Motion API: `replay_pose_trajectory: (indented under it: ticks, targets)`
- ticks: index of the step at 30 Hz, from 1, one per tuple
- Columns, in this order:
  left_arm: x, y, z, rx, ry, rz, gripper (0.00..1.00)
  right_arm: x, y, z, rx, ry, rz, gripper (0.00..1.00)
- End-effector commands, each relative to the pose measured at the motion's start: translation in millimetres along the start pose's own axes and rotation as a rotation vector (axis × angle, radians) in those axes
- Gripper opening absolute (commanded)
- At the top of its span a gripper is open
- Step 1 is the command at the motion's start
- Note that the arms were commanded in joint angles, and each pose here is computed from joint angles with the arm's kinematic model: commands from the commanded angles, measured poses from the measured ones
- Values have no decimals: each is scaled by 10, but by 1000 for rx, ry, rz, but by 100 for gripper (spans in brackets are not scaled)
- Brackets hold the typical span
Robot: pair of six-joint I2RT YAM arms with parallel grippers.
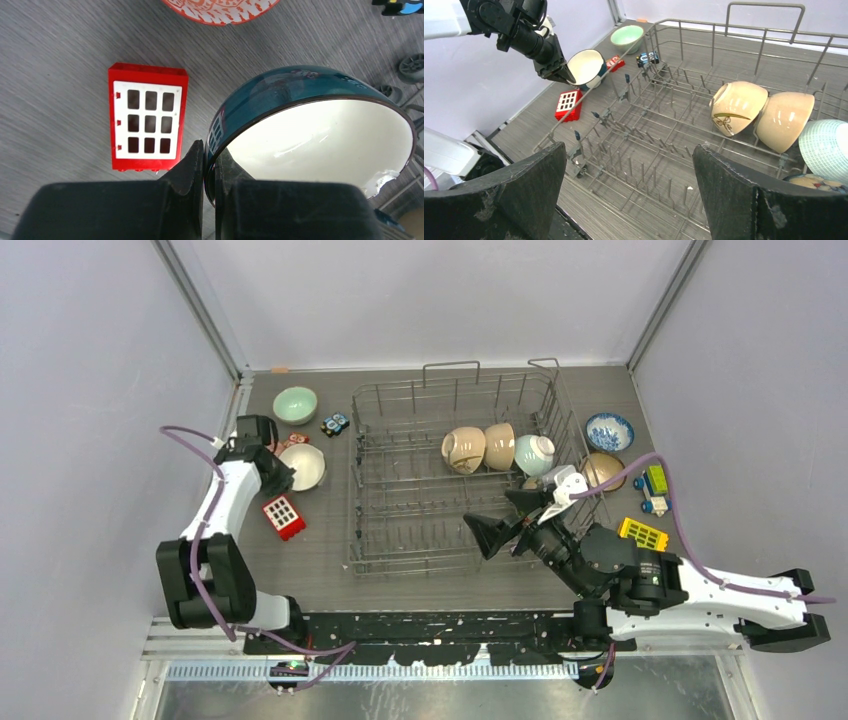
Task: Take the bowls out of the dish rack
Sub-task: Place the bowl at the center of the board.
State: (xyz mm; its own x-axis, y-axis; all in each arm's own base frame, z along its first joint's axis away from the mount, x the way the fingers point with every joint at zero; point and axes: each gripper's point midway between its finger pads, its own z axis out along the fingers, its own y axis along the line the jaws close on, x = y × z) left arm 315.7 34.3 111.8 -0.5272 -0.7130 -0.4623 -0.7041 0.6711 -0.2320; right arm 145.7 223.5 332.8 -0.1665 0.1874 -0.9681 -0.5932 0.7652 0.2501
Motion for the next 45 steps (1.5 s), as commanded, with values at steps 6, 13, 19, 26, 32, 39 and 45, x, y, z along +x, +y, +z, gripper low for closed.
replay_pose_trajectory:
  ticks: [6, 13, 19, 26, 32, 39, 45]
  targets:
    - [-139, -376, 234, 65, -24, -61, 0, -74, -61, 73, 72, -48, 19, 100]
    - [-98, -373, 445, 23, 10, -65, 0, -71, -69, 108, 93, -48, -5, 100]
    - [-66, -357, 553, -1, 24, -63, 0, -82, -93, 114, 109, -52, -15, 100]
    - [-32, -324, 610, -19, 34, -58, 4, -60, -76, 138, 111, -44, -30, 100]
    - [13, -302, 640, -23, 49, -44, 19, -66, -75, 144, 113, -43, -40, 100]
    - [28, -361, 551, 20, 61, -43, 44, -71, -66, 151, 112, -41, -48, 100]
    - [-117, -510, 139, 129, 13, -47, 63, -126, 27, 259, 112, -22, -90, 100]
